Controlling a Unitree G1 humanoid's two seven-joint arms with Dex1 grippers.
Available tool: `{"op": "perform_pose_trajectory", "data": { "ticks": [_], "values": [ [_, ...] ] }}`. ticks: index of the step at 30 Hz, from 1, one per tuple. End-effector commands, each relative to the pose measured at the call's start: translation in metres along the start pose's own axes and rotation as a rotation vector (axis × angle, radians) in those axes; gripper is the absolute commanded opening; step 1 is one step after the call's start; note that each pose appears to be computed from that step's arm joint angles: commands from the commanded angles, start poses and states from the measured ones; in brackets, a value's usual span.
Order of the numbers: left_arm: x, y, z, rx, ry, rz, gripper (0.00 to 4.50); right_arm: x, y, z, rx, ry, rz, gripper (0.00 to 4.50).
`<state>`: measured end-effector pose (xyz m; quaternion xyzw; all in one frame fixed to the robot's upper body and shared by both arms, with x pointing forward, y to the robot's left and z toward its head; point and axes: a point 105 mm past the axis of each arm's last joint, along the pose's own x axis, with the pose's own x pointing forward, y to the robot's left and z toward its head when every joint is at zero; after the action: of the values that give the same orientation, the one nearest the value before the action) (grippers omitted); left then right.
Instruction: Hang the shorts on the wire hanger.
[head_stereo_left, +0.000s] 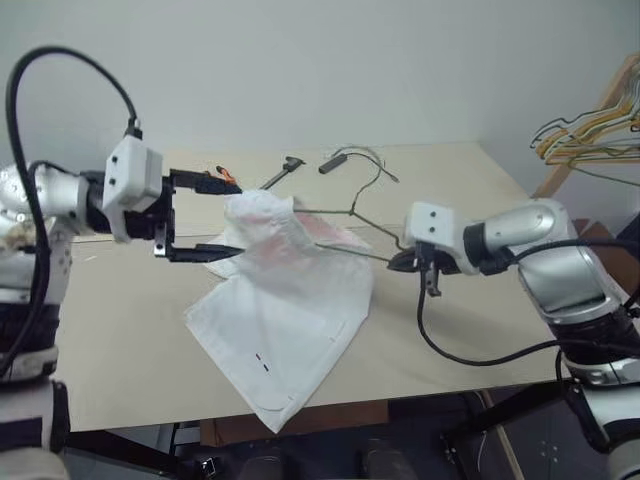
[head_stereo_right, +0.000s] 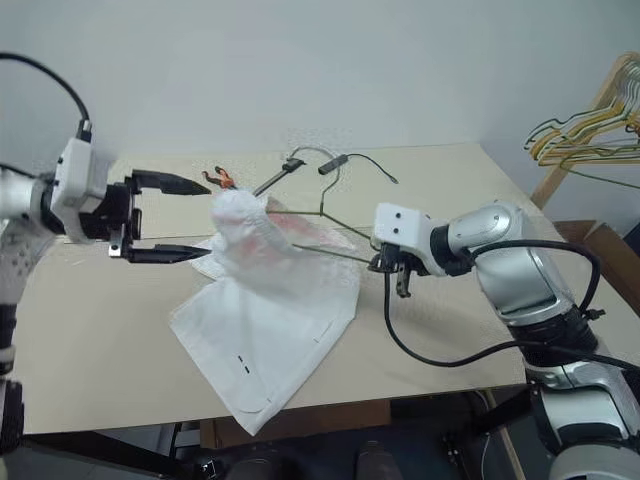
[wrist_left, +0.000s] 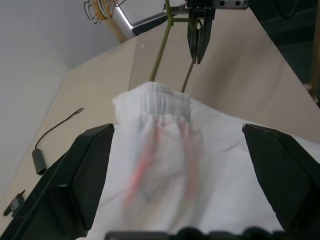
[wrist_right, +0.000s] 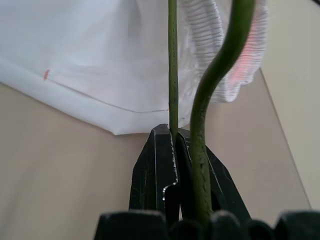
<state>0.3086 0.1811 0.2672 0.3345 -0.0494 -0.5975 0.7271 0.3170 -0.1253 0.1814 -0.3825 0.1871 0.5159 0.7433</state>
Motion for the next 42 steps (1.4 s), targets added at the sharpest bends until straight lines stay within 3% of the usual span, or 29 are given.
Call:
{"op": "perform_pose_trajectory", "data": {
  "ticks": [1, 7, 10, 21, 22, 26, 32, 36, 39, 42],
  "values": [
    [0.011, 0.008, -0.012, 0.092, 0.097, -0.071, 4.48, -0.006, 0.003, 0.015, -0.018, 0.0, 0.005, 0.0],
    [0.041, 0.007, -0.044, 0.168, 0.233, -0.202, 4.48, -0.008, 0.01, 0.025, -0.011, -0.011, 0.045, 0.0],
    [0.052, 0.004, -0.054, 0.183, 0.258, -0.238, 3.88, -0.008, 0.011, 0.028, -0.005, -0.013, 0.052, 0.0],
    [0.061, 0.008, -0.047, 0.132, 0.141, -0.188, 0.2, -0.006, 0.012, 0.023, 0.014, 0.021, 0.038, 0.0],
    [0.06, 0.007, -0.046, 0.125, 0.133, -0.189, 0.03, -0.006, 0.012, 0.023, 0.004, 0.022, 0.033, 0.0],
    [0.061, 0.008, -0.044, 0.114, 0.113, -0.163, 0.03, -0.003, 0.008, 0.024, -0.025, -0.016, -0.003, 0.0],
    [0.053, 0.011, -0.044, 0.046, 0.086, -0.089, 0.0, -0.02, -0.019, 0.013, 0.056, -0.038, -0.151, 1.8],
    [0.038, 0.013, -0.051, -0.034, 0.079, 0.003, 0.0, -0.064, -0.051, -0.006, 0.213, -0.12, -0.365, 3.27],
    [0.029, 0.016, -0.056, -0.091, 0.071, 0.095, 0.0, -0.095, -0.058, -0.016, 0.301, -0.224, -0.472, 4.4],
    [0.025, 0.013, -0.055, -0.134, 0.049, 0.14, 0.0, -0.116, -0.058, -0.025, 0.383, -0.359, -0.547, 4.46]
  ]
}}
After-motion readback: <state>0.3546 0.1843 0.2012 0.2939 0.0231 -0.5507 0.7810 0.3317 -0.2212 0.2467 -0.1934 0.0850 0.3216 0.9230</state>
